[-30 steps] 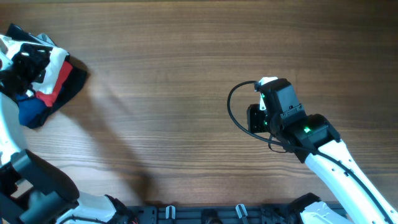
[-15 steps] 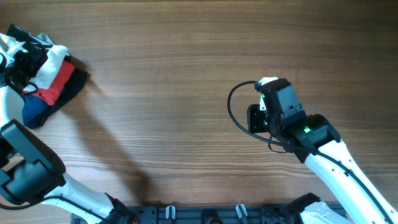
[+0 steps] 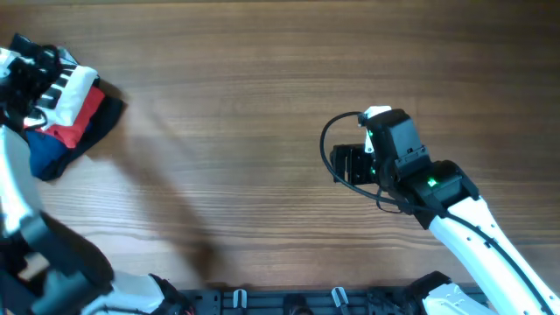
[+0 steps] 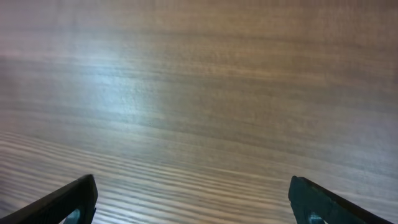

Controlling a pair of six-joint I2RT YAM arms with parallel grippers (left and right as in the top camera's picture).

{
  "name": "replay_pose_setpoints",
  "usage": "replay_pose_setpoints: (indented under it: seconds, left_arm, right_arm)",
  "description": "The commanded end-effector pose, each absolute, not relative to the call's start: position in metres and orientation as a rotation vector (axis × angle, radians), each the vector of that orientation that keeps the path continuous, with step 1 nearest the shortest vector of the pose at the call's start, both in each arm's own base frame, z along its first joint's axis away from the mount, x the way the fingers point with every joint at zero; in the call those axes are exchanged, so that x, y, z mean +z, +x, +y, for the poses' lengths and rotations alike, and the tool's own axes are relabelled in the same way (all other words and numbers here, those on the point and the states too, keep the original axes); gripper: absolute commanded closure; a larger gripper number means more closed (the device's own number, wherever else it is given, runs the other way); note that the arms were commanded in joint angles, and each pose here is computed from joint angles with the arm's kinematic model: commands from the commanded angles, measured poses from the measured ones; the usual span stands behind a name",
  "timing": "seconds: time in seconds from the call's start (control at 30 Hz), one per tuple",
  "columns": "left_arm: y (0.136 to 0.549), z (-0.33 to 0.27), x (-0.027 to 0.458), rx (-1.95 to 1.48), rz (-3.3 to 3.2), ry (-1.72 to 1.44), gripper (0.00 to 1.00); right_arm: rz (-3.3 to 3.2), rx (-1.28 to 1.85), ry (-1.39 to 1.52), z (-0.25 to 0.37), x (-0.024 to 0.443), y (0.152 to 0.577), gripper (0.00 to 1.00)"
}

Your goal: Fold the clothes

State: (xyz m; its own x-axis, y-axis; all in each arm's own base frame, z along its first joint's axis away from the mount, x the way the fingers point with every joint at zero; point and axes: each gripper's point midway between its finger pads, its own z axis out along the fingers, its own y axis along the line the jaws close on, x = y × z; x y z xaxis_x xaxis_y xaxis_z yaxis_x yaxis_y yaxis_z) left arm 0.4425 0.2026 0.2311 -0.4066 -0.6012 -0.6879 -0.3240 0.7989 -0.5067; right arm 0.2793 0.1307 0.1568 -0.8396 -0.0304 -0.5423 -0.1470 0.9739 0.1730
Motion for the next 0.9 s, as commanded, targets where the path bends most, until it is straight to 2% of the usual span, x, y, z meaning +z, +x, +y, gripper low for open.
replay_pose_setpoints:
  seconds: [0.0, 0.17, 0.27, 0.47, 0.57, 0.67, 0.87]
  left_arm:
    - [0.443, 0.131, 0.266, -0.376, 2.075, -0.507, 0.0]
    - [0.433, 0.018, 0.24, -0.498, 2.296, -0.324, 0.0]
    - [0.409, -0.029, 0.211, -0.399, 2.483, -0.193, 0.0]
    - [0.337, -0.053, 0.174, -0.287, 2.812, -0.075, 0.0]
    - [0.316, -0.052, 0.182, -0.289, 2.846, -0.082, 0.0]
    - [0.296, -0.052, 0.216, -0.306, 2.749, -0.064, 0.0]
    - [0.262, -0.049, 0.255, -0.316, 2.45, -0.022, 0.0]
  right_arm:
    - [2.485, 0.34, -0.126, 0.139, 0.174, 0.289, 0.01]
    - [2.383, 0.322, -0.029, 0.123, 0.189, 0.317, 0.0]
    - [2.378, 0.279, -0.046, 0.095, 0.19, 0.332, 0.01]
    - [2.466, 0.196, -0.023, 0.062, 0.189, 0.322, 0.01]
    - [2.46, 0.206, 0.005, 0.059, 0.198, 0.308, 0.01]
    - [2.401, 0.233, 0.05, 0.055, 0.222, 0.285, 0.01]
    - [2.159, 0.176, 0.294, 0.019, 0.265, 0.237, 0.01]
